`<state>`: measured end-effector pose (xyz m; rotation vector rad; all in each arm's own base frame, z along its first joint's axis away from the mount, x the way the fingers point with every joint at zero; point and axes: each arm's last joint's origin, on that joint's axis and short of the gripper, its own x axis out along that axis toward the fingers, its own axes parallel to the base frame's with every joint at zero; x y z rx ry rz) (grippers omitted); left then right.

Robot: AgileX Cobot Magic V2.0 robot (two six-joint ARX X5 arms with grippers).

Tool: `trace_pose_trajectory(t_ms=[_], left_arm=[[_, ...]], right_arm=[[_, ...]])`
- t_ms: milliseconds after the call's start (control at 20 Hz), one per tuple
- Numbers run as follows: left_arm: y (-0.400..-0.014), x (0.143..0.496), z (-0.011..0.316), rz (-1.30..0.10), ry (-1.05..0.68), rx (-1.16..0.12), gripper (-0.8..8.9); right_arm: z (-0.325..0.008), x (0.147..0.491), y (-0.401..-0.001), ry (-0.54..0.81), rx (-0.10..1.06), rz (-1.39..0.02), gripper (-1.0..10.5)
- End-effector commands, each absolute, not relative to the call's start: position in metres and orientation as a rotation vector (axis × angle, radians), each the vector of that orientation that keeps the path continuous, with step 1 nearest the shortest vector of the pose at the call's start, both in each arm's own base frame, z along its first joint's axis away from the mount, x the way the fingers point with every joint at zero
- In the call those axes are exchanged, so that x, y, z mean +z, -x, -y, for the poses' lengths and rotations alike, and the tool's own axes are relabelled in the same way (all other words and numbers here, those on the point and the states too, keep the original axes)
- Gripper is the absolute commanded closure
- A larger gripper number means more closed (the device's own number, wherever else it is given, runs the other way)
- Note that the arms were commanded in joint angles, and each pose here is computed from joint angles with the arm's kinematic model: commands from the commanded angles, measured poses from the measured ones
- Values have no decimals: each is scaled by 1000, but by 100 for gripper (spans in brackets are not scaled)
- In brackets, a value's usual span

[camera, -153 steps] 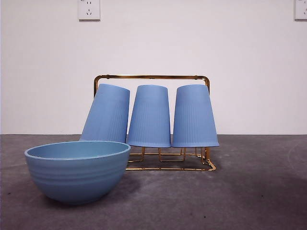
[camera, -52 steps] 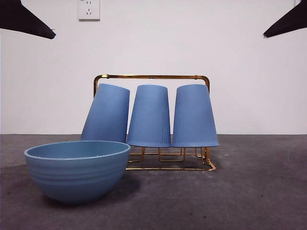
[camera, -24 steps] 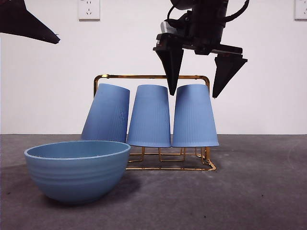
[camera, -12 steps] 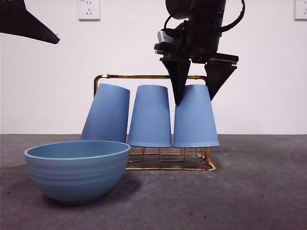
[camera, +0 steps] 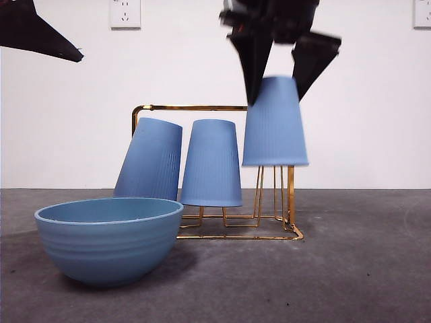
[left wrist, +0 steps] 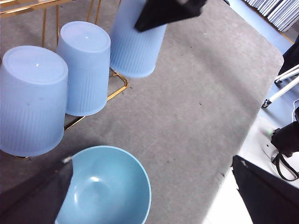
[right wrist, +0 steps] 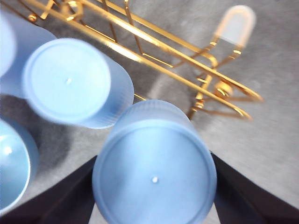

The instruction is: Right arm lift cup from the cupboard, then place it on the right of the bowl

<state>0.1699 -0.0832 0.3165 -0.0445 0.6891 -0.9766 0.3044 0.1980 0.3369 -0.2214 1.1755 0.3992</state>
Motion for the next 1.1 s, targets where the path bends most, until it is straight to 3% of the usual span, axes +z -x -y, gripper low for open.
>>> trace_pose_trajectory(t_ms=[50,450,850,1100], left_arm=[[-171,321,85,-682,45,-988,253],[-172,318,85,-699,47,-986,255],[-191,300,93,-857,163,-939,255],[-204,284,101,-1003,316,-940,256]], right_arm=[[-199,353,-298,224,417,-1107,753],[-182,389,-253,198,472,-986,753],[-147,352,-180,143,570,-801,754],[-118,314,-141,-31,660,-705,754]])
